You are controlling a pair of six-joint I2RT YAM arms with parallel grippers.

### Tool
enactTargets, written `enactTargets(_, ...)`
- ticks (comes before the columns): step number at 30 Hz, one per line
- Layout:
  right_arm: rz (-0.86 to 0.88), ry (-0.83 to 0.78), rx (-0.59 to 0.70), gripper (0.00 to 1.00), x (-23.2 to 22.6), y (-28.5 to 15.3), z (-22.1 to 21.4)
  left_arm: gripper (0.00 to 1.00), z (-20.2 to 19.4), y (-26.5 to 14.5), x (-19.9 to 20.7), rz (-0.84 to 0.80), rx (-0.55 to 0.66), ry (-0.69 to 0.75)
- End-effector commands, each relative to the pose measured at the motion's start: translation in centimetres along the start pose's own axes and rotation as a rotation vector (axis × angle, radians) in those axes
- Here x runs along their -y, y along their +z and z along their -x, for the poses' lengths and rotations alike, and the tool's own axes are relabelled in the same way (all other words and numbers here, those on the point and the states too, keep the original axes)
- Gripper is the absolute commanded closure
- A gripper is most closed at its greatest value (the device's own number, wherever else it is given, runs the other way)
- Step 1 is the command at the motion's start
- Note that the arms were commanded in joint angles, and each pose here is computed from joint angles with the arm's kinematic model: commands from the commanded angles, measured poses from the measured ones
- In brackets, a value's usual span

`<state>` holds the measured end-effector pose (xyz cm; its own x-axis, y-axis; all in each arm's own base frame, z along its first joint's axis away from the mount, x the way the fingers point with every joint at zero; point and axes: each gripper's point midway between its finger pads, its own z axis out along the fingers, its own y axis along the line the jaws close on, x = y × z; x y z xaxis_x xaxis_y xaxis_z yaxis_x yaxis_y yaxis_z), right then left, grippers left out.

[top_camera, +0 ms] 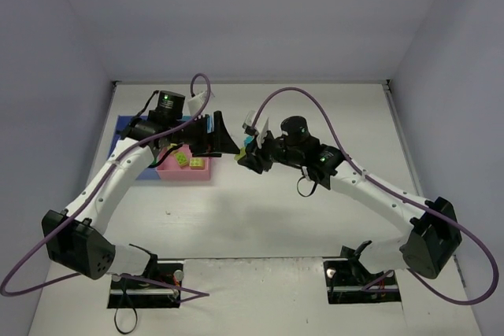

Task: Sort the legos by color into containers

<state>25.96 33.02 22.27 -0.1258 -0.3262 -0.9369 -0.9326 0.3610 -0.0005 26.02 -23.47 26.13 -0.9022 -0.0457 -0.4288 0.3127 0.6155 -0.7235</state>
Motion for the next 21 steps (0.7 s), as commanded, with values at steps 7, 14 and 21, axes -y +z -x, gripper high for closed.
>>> enactTargets(7,0.074,-0.084,0.082,0.91,-1.1,0.1,3.4,0.25,0.4,0.5,2.8,-0.064,-0.015,0.067)
enactTargets(14,0.087,-0.087,0.079,0.91,-1.4,0.2,3.3,0.31,0.5,1.8,2.3,-0.035,-0.032,0.074)
enactTargets(21,0.084,-0.088,0.085,0.90,-1.5,0.0,3.6,0.44,0.3,2.4,1.9,-0.034,-0.043,0.072)
